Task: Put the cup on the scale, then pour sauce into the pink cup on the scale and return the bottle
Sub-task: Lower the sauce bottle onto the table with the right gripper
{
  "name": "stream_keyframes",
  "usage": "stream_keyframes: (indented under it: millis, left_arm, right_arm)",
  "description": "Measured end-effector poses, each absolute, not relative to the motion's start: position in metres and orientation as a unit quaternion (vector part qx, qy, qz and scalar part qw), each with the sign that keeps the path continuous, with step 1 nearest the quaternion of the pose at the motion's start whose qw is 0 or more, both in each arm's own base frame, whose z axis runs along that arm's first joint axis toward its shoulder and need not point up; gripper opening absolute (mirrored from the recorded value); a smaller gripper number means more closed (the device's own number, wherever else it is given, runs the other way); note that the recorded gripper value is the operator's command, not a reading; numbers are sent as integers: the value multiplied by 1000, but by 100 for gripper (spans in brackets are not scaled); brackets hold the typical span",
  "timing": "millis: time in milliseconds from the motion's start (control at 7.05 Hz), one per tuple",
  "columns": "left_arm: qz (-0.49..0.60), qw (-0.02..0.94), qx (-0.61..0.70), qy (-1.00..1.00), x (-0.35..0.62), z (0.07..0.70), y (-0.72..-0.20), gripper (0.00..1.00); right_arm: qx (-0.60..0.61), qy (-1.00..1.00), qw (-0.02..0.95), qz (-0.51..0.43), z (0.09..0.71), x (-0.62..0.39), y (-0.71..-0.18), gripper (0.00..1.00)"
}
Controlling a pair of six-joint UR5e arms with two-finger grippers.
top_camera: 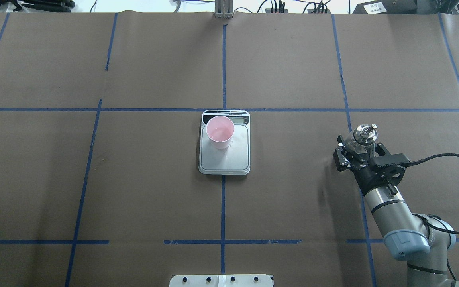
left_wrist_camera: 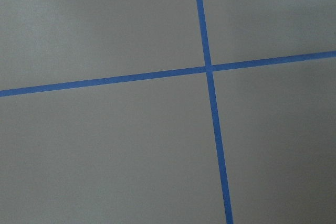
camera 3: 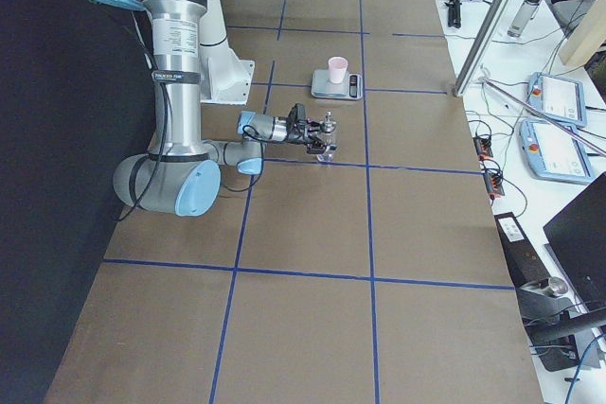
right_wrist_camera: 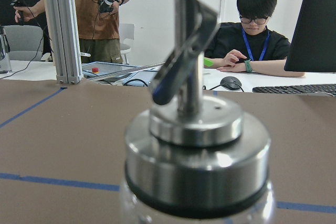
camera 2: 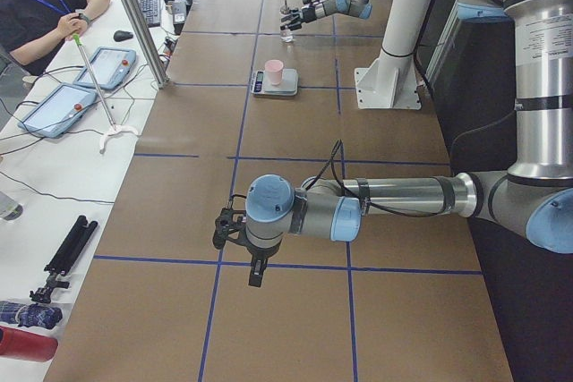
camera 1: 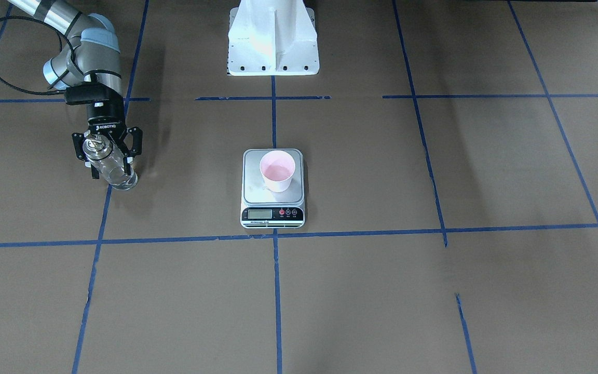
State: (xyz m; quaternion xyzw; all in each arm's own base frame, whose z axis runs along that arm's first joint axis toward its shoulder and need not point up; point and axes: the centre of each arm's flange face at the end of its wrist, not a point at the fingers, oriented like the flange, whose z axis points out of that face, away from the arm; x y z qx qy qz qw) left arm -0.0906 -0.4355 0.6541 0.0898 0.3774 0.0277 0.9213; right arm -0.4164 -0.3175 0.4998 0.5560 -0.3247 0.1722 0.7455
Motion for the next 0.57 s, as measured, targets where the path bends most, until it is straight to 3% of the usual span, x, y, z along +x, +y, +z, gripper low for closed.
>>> stream_keyframes:
  millis: [284, 426, 568]
  left_arm:
    - [28, 921, 90, 377, -91, 654, -436, 100]
    - [28, 921, 91, 377, -91, 653, -436, 100]
    - [28, 921, 91, 377, -91, 653, -436, 100]
  right_arm:
    - [551, -326, 749, 167, 503, -415, -317, 0]
    - [551, -325, 750, 165, 504, -415, -317, 60]
    - [552, -322, 751, 164, 507, -415, -317, 100]
